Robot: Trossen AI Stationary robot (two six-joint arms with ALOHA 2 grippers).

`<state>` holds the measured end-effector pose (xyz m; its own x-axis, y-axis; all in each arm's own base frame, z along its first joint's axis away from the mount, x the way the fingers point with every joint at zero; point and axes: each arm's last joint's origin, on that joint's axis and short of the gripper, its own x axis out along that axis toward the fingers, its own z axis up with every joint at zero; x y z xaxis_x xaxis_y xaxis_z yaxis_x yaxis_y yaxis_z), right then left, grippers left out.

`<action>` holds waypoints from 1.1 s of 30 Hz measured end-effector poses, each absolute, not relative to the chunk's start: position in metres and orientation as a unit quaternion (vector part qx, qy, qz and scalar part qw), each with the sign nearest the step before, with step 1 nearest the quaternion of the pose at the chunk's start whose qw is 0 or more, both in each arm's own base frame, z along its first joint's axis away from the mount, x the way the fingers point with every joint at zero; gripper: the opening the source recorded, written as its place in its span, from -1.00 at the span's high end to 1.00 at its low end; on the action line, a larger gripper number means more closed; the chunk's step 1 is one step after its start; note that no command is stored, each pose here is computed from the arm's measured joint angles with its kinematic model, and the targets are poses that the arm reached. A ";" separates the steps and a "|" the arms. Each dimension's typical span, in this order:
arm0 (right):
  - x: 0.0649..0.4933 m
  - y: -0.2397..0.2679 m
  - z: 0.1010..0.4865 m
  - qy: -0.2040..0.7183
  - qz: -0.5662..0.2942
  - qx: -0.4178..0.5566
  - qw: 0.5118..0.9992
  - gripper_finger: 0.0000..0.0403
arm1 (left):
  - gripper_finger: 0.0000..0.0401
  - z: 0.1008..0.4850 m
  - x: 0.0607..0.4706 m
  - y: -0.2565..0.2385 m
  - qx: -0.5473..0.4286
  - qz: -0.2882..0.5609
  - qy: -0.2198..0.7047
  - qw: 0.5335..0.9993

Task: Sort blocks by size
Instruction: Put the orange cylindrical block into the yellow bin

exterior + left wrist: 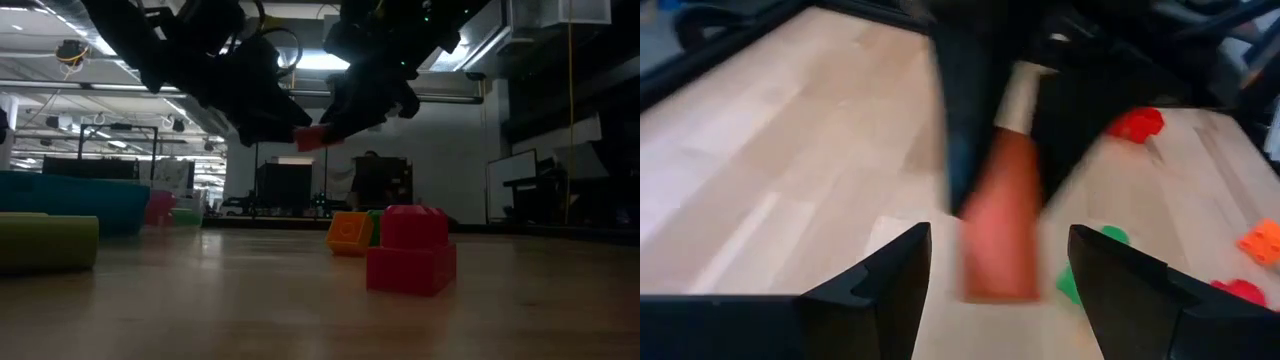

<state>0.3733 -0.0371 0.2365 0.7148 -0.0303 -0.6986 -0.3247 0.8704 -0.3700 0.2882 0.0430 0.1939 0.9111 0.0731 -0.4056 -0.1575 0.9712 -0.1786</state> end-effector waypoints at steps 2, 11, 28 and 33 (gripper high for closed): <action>0.374 -0.034 0.236 0.369 0.076 -0.247 0.893 0.31 | -0.10 0.194 0.289 0.041 -0.105 0.056 0.202 0.972; 0.378 -0.024 0.233 0.366 0.084 -0.274 0.885 0.31 | -0.10 0.193 0.289 0.036 -0.110 0.048 0.208 0.971; 0.383 -0.020 0.239 0.326 0.095 -0.296 0.893 0.31 | 0.27 0.191 0.288 0.036 -0.094 0.046 0.217 0.970; 0.383 -0.020 0.239 0.325 0.090 -0.296 0.894 0.22 | 0.42 0.191 0.288 0.036 -0.094 0.047 0.217 0.970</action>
